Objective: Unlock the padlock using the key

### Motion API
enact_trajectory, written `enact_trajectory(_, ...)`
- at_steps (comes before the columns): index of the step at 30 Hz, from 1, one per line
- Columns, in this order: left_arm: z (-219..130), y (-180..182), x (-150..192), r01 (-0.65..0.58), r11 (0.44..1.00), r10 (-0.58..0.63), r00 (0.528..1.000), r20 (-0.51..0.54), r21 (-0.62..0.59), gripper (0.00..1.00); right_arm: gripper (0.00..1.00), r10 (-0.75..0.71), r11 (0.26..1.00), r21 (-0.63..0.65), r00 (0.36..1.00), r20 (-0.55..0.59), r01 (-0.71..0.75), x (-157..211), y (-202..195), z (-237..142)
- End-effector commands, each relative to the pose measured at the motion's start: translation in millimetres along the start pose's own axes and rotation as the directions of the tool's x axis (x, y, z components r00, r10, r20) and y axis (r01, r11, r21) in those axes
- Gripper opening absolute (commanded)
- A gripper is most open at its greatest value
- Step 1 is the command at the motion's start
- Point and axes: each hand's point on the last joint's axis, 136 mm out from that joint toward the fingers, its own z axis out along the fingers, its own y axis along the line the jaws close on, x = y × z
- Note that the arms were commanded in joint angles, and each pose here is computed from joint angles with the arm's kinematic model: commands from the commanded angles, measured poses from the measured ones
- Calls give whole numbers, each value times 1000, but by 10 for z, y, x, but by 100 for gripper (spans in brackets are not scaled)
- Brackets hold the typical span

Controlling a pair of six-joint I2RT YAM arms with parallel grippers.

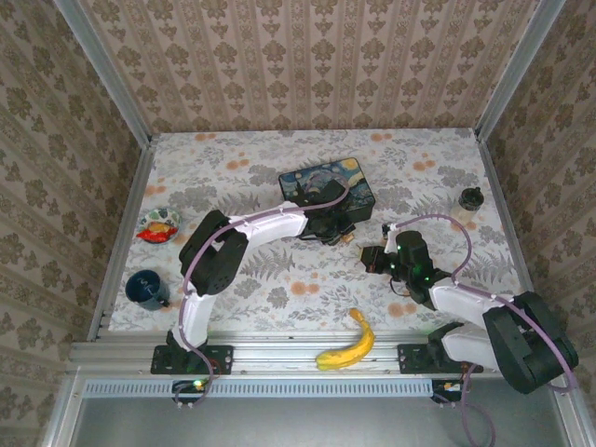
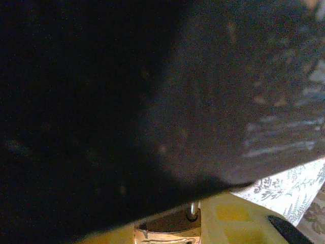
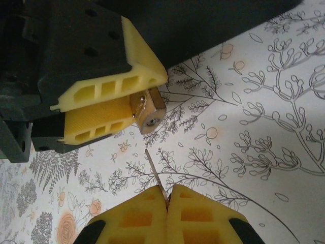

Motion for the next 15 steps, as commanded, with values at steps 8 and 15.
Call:
enact_trajectory(8,-36,-232,87,32,995,-28,999,-39,99,0,0,-52,999,6,997,52,52,-179,-17,133)
enact_trajectory(15,-13,-224,79,41,994,-37,998,-44,103,0,0,-53,999,1,995,80,53,-281,9,153)
